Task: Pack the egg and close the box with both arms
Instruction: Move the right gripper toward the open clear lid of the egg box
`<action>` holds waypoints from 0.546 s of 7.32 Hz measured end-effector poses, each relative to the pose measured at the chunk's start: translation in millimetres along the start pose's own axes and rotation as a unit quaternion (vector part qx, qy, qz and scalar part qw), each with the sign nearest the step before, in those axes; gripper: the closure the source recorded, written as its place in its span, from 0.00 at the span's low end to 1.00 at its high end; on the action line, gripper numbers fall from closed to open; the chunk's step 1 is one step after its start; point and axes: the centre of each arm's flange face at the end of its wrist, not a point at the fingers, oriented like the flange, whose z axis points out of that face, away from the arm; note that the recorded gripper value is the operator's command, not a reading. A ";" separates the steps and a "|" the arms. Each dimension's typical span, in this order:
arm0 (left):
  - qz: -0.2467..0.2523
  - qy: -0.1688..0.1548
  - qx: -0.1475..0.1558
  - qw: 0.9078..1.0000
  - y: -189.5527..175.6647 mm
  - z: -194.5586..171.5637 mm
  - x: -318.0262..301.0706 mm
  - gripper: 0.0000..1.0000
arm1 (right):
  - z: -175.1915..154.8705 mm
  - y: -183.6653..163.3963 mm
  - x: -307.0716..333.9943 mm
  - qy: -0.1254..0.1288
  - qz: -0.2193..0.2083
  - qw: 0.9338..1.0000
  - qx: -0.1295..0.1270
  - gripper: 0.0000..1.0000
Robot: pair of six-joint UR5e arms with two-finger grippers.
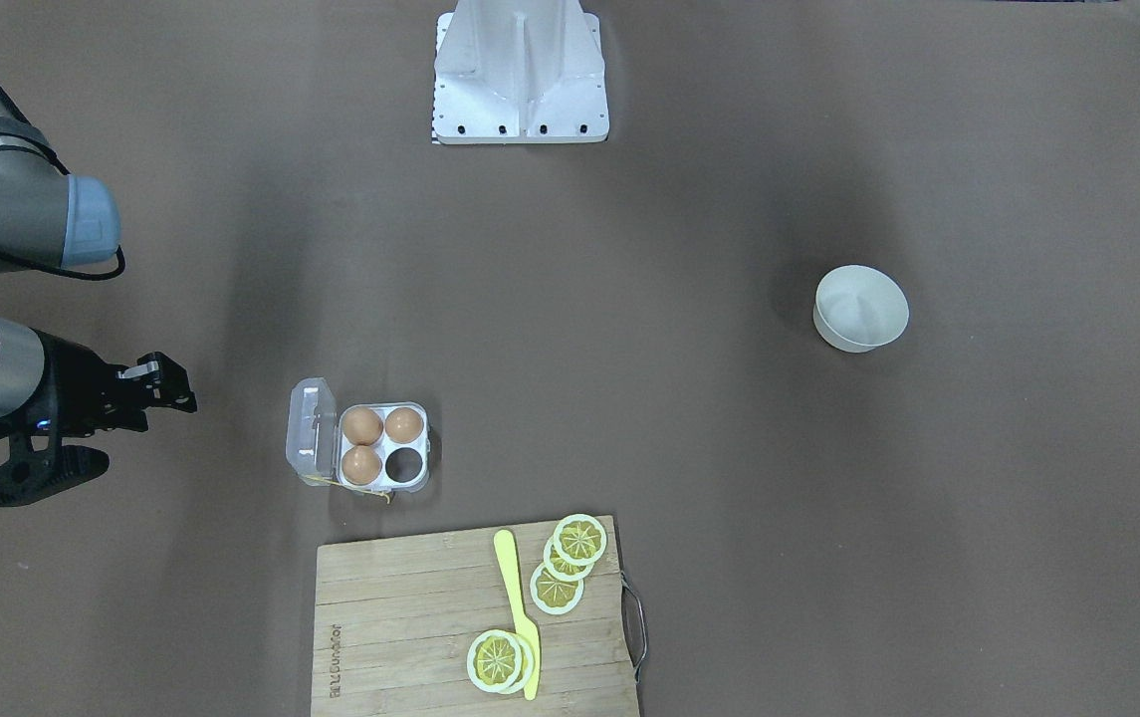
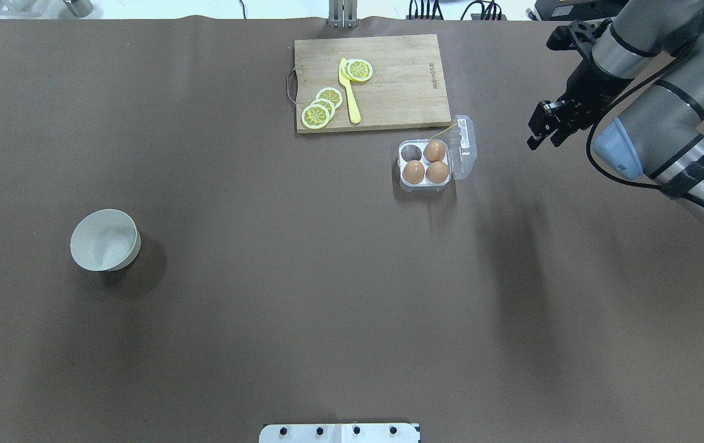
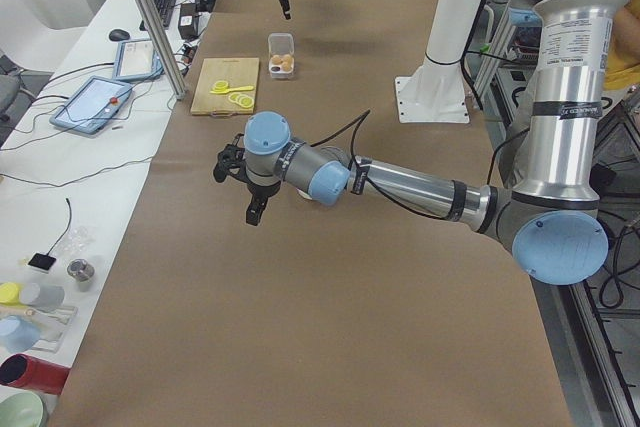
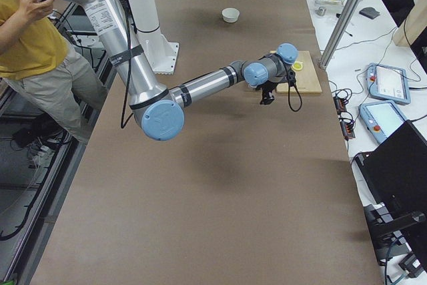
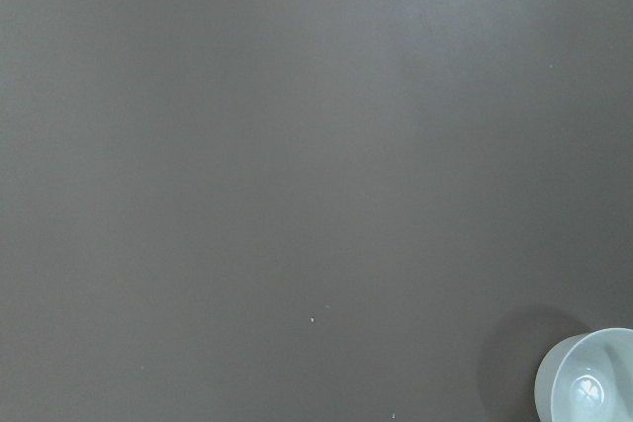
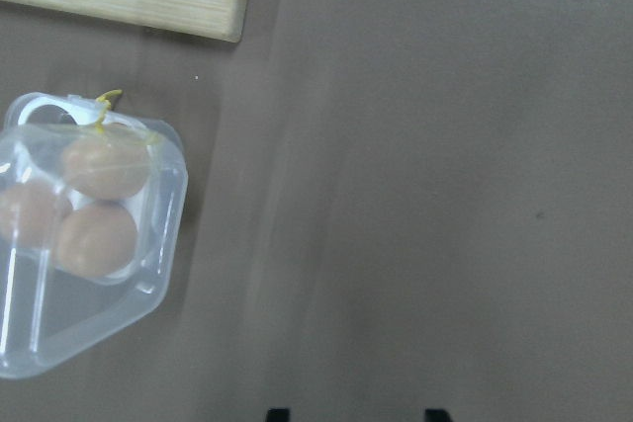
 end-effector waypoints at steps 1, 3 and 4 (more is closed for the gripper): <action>0.001 0.000 0.001 1.000 -0.2 -0.8 1.0 0.03 | 3.3 -6.1 -4.8 -0.010 0.002 1.000 -0.006 1.00; 0.003 0.001 0.003 1.000 -0.4 -3.2 3.8 0.03 | 8.4 -16.2 -10.1 -0.017 0.004 1.000 -0.013 1.00; 0.004 0.001 0.004 1.000 -0.5 -4.1 4.9 0.03 | 9.4 -19.5 -16.0 -0.019 0.002 1.000 -0.014 1.00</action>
